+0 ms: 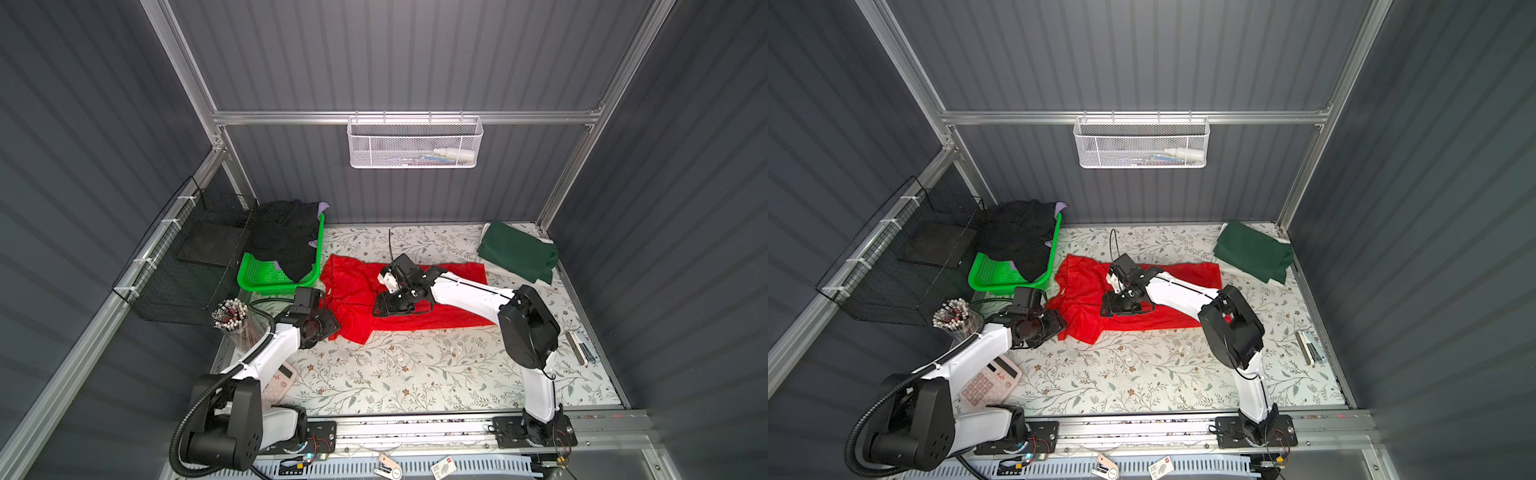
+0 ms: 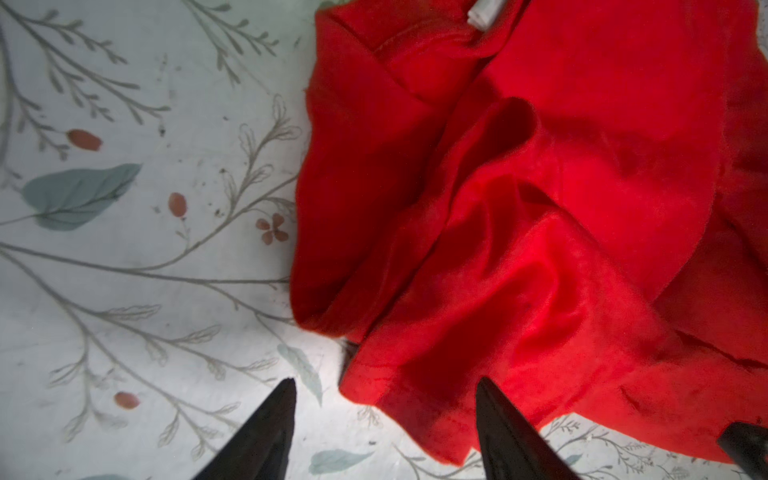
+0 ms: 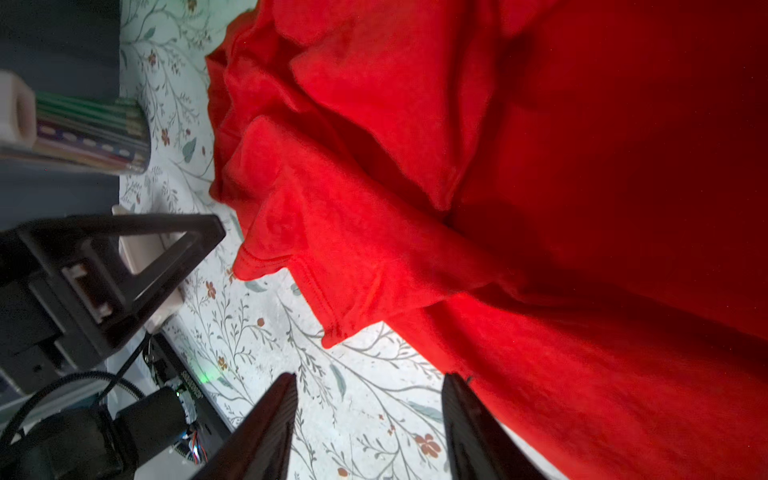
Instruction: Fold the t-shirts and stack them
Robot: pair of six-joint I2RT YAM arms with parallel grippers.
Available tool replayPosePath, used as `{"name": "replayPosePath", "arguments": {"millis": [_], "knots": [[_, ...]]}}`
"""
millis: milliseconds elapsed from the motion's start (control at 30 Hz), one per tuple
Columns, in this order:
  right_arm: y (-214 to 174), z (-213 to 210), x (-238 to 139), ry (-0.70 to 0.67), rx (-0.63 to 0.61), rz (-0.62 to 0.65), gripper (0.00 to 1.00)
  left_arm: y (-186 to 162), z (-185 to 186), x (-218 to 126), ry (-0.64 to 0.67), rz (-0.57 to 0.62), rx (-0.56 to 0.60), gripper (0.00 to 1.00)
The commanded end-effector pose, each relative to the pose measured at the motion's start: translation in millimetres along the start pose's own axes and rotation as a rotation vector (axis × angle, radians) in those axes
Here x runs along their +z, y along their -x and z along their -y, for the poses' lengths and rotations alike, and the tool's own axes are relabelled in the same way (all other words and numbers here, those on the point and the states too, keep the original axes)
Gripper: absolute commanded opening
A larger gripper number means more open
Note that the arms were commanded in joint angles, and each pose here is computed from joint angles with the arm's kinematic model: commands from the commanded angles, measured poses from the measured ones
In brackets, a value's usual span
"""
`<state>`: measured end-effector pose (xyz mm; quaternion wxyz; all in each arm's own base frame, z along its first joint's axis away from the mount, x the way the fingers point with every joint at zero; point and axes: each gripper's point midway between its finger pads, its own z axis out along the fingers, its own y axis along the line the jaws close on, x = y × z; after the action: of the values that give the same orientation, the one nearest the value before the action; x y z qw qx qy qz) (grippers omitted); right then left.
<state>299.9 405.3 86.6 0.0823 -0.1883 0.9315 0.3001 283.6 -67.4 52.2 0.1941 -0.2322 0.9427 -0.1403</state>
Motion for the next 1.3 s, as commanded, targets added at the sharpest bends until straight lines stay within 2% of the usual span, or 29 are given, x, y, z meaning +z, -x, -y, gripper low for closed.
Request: {"name": "replayPosePath", "arguments": {"millis": [0, 200, 467, 700, 1033, 1267], "knots": [[-23, -6, 14, 0.003, -0.032, -0.114, 0.56, -7, 4, 12, -0.039, -0.043, -0.021, 0.66], [-49, -17, 29, -0.017, -0.074, -0.223, 0.53, -11, 9, 15, -0.078, -0.053, -0.022, 0.59], [-66, -21, 47, -0.029, -0.068, -0.304, 0.51, -22, 7, 16, -0.087, -0.088, -0.008, 0.58], [-66, -6, 60, -0.122, 0.004, -0.321, 0.51, -24, 10, 6, -0.109, -0.086, 0.01, 0.58], [-65, 11, 75, -0.28, 0.081, -0.333, 0.42, -29, 14, 1, -0.142, -0.105, 0.061, 0.58], [-67, 8, 81, -0.334, 0.093, -0.345, 0.39, -29, 13, -7, -0.149, -0.083, 0.109, 0.58]]}}
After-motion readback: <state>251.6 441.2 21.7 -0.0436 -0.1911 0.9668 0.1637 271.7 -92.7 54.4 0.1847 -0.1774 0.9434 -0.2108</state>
